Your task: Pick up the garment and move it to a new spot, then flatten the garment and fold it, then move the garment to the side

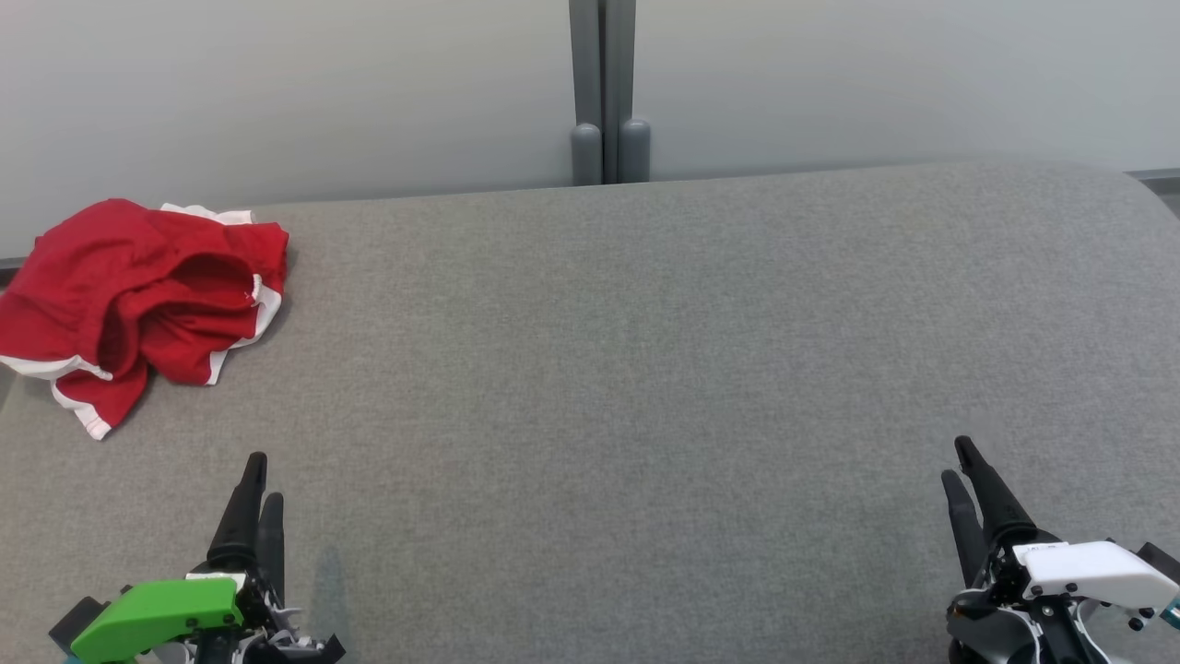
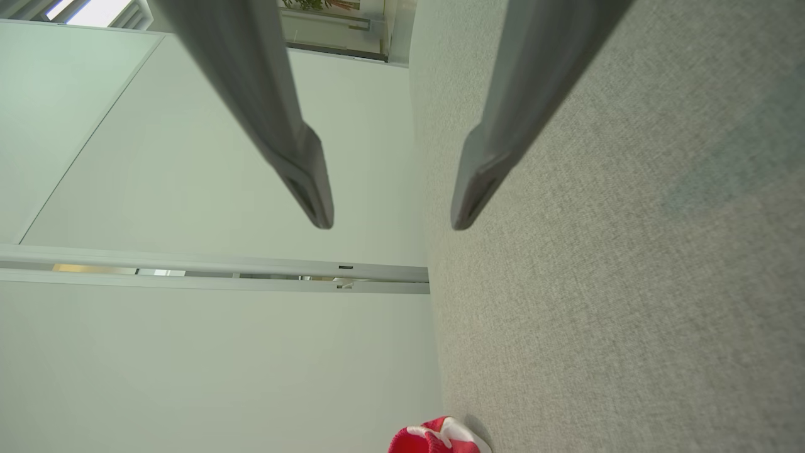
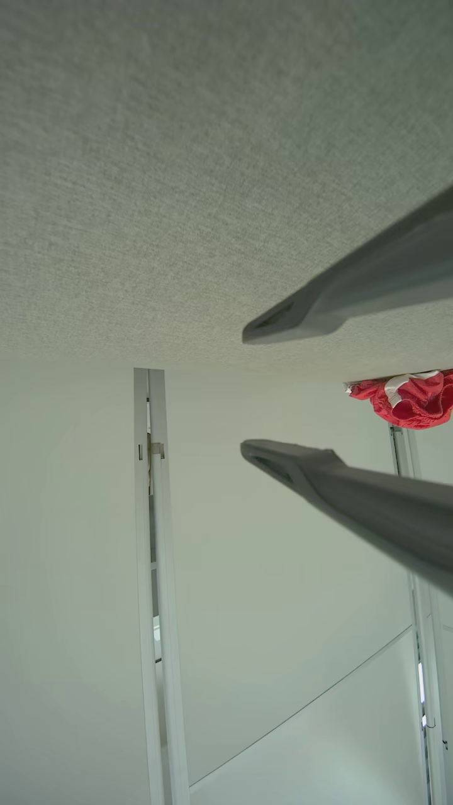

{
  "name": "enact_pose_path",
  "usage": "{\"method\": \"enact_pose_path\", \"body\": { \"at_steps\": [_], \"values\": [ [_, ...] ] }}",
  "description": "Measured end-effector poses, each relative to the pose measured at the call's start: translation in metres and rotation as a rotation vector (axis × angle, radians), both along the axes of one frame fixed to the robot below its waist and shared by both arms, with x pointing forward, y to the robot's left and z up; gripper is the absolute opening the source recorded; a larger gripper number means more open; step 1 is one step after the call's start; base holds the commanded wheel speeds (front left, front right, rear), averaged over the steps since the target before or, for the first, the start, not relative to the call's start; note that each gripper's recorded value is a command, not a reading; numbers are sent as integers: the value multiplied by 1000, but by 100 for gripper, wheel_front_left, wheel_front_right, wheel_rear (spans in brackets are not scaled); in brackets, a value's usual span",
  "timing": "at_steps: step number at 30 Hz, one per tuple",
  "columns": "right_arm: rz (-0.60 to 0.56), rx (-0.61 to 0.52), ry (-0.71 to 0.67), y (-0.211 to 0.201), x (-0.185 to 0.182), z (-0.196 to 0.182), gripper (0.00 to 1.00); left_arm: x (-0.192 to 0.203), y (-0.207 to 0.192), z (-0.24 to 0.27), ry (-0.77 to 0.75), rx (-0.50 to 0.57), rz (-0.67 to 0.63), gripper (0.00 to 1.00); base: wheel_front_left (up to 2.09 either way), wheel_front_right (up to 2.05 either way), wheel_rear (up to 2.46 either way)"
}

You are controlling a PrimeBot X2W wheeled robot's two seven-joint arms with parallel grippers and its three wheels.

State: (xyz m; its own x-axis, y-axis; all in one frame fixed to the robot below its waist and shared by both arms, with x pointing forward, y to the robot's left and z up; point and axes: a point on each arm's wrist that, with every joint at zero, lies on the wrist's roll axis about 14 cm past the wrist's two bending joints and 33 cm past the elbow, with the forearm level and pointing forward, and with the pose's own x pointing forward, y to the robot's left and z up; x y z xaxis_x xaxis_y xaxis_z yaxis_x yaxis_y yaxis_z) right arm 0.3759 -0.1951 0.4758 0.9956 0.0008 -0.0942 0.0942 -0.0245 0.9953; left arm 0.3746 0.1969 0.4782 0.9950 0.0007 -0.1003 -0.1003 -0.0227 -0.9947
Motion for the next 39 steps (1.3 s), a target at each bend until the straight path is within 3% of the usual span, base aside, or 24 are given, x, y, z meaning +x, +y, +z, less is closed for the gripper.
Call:
{"method": "enact_pose_path", "body": {
  "at_steps": [13,21,30,39],
  "values": [
    [-20,-52,10,3,-1,-3,100,0,-10,2,-7,22,3,100,0,0,0],
    [-37,-154,7,-2,-1,0,100,1,-12,8,-25,77,10,100,0,0,0],
    [-47,-372,-37,-9,2,17,100,2,-13,20,-62,231,9,100,0,0,0],
    [-59,-559,-76,-12,2,31,100,4,-19,35,-111,453,-8,100,0,0,0]
  ]
}}
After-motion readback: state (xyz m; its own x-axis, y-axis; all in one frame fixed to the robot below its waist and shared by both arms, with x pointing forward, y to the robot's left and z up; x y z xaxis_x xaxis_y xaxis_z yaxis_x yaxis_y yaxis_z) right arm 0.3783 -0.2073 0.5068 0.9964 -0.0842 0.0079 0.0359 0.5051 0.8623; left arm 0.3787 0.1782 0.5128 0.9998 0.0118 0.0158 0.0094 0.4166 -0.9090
